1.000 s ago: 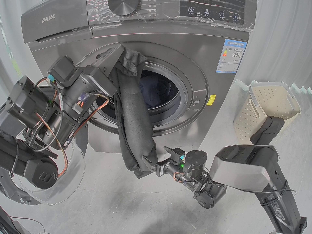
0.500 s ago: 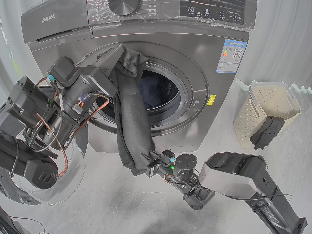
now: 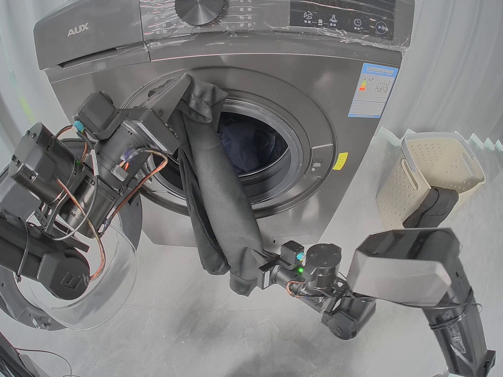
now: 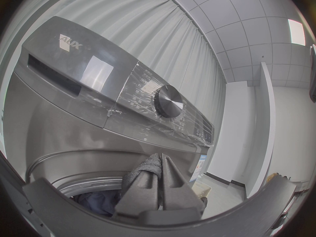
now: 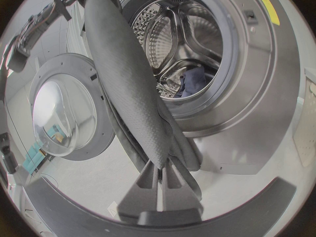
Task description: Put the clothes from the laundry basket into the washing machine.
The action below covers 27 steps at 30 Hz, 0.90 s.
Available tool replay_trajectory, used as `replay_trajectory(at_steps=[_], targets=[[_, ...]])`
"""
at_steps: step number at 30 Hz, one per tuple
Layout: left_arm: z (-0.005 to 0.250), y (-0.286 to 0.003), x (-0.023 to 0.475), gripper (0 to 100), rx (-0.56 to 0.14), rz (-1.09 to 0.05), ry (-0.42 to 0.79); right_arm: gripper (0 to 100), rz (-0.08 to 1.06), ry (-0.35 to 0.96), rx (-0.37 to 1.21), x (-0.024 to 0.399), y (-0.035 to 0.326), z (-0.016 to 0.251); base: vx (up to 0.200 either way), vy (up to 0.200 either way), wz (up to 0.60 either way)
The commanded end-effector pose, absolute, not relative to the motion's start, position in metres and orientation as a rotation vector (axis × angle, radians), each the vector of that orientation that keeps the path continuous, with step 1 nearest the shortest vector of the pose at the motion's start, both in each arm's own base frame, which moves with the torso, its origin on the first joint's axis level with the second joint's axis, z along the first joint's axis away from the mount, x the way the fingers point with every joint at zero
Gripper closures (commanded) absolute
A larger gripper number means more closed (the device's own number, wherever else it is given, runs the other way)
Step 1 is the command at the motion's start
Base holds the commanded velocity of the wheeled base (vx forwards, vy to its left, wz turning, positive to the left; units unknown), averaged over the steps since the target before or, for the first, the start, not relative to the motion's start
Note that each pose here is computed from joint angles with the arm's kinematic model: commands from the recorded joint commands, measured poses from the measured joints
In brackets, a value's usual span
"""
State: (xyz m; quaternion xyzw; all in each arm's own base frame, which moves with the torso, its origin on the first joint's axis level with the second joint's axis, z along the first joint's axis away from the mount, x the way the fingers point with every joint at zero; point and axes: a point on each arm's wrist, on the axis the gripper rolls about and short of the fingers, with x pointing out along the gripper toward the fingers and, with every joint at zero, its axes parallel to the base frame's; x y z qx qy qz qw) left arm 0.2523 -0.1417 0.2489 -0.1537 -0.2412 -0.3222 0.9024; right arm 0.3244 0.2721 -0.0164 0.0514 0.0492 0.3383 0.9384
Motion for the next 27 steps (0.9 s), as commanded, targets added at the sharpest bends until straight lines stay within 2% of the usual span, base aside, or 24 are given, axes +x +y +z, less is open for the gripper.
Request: replay_trajectory(at_steps=[1, 8, 13, 17, 27], targets=[[0.244, -0.127, 0.258, 100, -0.299, -0.617, -0.488, 100, 0.643, 0.044, 0.123, 0.294, 0.223, 0.064, 0.0, 0.0, 0.0], [0.237, -0.114, 0.255, 100, -0.282, -0.585, -0.457, 100, 0.525, -0.049, 0.16, 0.278, 0.183, 0.115, 0.0, 0.0, 0.0], [0.236, -0.11, 0.247, 100, -0.28, -0.594, -0.451, 100, 0.497, -0.09, 0.18, 0.265, 0.164, 0.135, 0.0, 0.0, 0.0], [0.234, -0.107, 0.243, 100, -0.277, -0.6, -0.438, 100, 0.47, -0.183, 0.24, 0.249, 0.151, 0.167, 0.0, 0.0, 0.0], [0.227, -0.099, 0.247, 100, -0.265, -0.565, -0.415, 100, 0.445, -0.308, 0.265, 0.245, 0.136, 0.199, 0.0, 0.0, 0.0]])
